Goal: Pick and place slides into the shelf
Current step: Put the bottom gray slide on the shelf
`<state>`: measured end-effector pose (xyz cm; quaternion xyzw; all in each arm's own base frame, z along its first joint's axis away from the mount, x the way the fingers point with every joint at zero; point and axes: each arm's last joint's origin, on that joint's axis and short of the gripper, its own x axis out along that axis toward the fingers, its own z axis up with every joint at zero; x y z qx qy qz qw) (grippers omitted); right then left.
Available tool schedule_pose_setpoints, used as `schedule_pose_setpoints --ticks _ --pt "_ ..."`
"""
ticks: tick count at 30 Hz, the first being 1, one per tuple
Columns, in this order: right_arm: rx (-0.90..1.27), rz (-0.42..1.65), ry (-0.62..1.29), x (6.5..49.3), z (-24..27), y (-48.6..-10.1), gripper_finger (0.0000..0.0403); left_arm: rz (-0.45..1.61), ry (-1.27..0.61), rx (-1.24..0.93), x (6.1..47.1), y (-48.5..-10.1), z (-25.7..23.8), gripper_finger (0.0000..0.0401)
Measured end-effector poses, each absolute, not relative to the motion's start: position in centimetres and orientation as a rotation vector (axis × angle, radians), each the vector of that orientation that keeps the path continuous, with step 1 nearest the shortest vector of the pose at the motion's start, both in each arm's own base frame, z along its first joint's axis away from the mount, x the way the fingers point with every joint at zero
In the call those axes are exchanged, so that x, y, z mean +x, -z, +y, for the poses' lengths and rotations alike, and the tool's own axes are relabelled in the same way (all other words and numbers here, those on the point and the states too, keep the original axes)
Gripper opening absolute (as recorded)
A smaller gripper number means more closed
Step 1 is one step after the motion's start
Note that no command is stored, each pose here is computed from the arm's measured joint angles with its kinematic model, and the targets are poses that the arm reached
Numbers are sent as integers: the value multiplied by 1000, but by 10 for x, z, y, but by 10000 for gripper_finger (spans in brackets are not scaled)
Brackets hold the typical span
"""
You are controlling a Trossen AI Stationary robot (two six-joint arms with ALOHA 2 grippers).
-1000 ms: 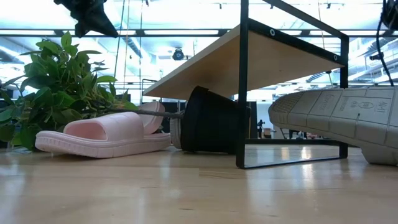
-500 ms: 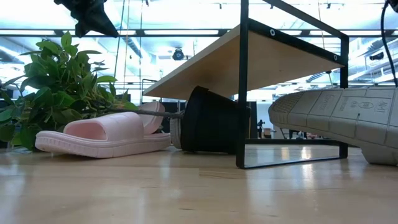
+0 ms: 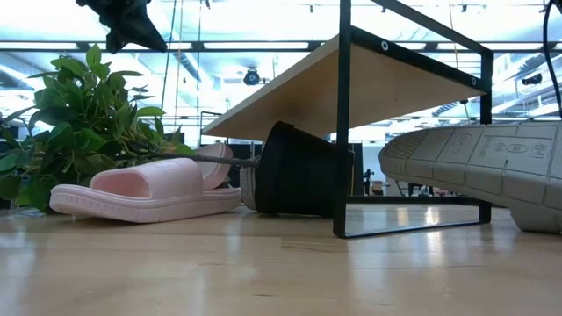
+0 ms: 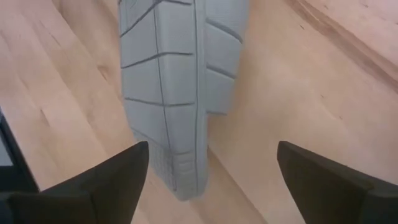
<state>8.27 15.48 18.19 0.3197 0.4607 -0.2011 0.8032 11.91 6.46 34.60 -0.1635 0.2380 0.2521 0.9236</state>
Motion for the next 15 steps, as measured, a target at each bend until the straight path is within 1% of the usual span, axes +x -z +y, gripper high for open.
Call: schedule_pose_setpoints --ticks 4,8,15 --pt "718 979 421 86 157 -180 357 489 -518 -336 119 -346 65 34" --pt "786 975 378 87 157 -165 357 489 -518 -336 119 -346 65 28" --pt "780 980 422 85 146 -152 357 491 -492 -363 119 -345 64 29"
